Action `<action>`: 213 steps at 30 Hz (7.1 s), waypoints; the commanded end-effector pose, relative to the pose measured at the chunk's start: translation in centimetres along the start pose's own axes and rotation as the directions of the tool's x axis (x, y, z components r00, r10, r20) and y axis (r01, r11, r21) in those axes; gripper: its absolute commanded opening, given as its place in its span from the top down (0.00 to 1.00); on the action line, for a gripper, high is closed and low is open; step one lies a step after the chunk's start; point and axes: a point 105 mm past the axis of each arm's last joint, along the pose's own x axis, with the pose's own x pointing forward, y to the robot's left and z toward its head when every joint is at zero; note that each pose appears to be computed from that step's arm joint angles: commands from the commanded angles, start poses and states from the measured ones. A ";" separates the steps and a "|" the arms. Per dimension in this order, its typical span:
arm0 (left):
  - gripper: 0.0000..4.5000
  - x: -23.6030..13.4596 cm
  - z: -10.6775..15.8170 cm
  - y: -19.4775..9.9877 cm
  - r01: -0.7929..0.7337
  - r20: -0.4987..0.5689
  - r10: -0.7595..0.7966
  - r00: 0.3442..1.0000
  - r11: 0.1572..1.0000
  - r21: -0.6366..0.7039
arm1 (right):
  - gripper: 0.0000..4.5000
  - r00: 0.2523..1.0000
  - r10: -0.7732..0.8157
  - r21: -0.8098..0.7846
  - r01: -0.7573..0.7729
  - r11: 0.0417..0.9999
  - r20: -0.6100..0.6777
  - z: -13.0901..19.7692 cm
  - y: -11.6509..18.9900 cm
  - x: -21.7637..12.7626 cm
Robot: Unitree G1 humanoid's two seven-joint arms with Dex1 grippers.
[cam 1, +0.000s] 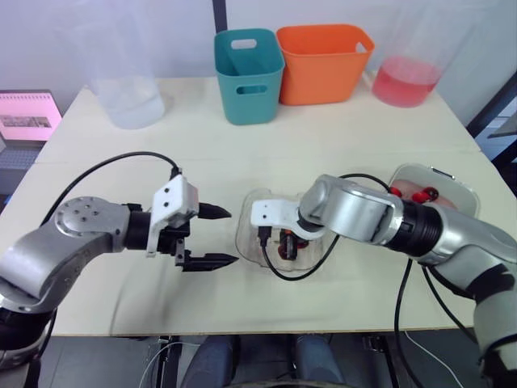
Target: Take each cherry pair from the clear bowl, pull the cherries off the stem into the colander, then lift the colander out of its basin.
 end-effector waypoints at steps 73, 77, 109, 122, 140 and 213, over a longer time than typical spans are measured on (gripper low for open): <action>0.00 -2.7 3.6 3.8 -0.083 0.155 0.082 0.985 0.997 -0.001 | 0.86 0.895 -0.239 0.279 0.137 0.950 0.377 -0.3 -1.7 -10.3; 0.00 -2.4 5.4 5.3 -0.078 0.248 0.077 0.966 0.997 -0.008 | 0.86 0.773 -0.366 0.294 0.241 0.925 0.518 0.4 -2.2 -12.3; 0.83 2.5 8.8 8.5 0.074 0.417 -0.039 0.908 0.995 -0.068 | 0.87 0.542 -0.497 0.432 0.253 0.866 0.678 3.0 -2.3 -13.3; 0.99 2.0 8.2 9.0 0.063 0.424 -0.021 0.905 0.994 -0.085 | 0.87 0.536 -0.506 0.447 0.247 0.860 0.676 3.0 -2.5 -13.6; 0.46 2.2 8.7 9.1 0.067 0.450 -0.013 0.893 0.992 -0.105 | 0.87 0.531 -0.501 0.449 0.234 0.862 0.684 3.2 -2.3 -13.6; 1.00 2.3 10.6 7.9 0.116 0.380 -0.153 0.912 0.986 0.116 | 0.86 0.471 -0.460 0.540 -0.042 0.841 0.753 -2.3 -3.7 -14.5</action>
